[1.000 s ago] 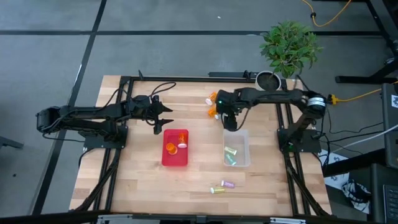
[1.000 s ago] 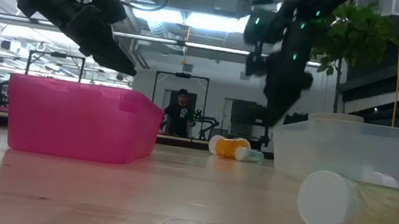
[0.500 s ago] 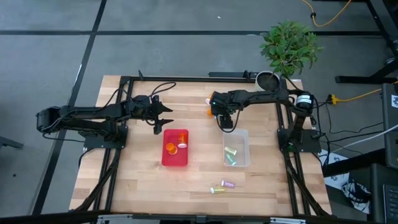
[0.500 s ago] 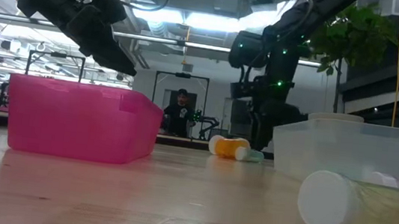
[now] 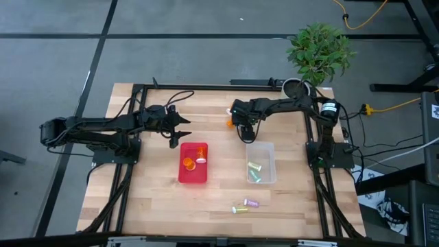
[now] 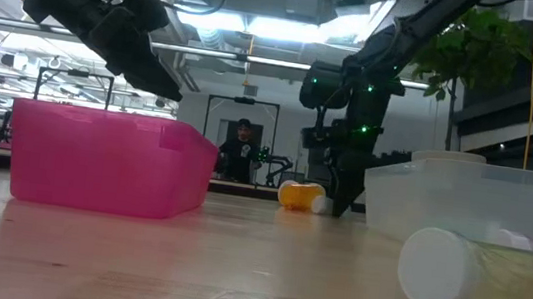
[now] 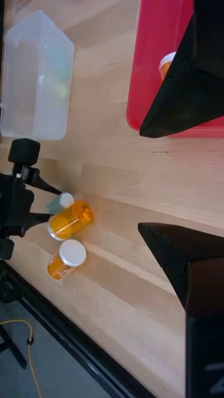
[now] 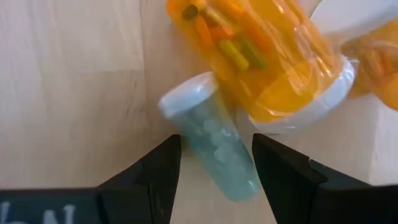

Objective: Pick and place medicine bottles into bin by pill shape (circle, oval)
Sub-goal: Put the small blue pill bottle into the white bin

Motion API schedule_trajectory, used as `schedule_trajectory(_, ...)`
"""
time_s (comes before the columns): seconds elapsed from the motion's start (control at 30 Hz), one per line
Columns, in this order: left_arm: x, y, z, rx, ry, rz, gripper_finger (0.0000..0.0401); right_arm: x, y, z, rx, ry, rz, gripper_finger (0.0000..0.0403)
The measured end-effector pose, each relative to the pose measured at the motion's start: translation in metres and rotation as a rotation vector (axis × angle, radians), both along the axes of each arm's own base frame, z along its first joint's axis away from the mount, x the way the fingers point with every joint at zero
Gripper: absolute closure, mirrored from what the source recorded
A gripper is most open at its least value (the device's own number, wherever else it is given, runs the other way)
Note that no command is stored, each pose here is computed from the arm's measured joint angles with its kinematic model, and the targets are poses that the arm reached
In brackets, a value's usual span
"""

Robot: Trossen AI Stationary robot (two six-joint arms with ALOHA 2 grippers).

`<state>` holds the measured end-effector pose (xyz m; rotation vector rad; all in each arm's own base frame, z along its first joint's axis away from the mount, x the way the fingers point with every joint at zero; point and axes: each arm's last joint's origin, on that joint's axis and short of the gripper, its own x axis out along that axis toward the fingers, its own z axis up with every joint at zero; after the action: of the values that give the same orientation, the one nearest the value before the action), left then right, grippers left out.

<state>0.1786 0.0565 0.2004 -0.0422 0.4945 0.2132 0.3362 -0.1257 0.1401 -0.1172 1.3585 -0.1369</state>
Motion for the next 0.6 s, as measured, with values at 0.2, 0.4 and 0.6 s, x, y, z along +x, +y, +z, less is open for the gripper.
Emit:
schedule_trajectory(0.2, 0.0, 0.0, 0.0, 0.001, 0.0, -0.001, 0.0172, -0.001, 0.0, 0.0, 0.002, 0.004, -0.005, 0.024)
schedule_trajectory(0.4, 0.0, 0.0, 0.0, 0.002, 0.0, -0.001, 0.0172, 0.0, 0.001, 0.003, 0.011, 0.01, -0.03, 0.0287)
schedule_trajectory(0.6, 0.0, 0.0, 0.0, 0.001, 0.0, 0.0, 0.0172, 0.007, 0.003, 0.016, 0.011, 0.007, -0.019, 0.0303)
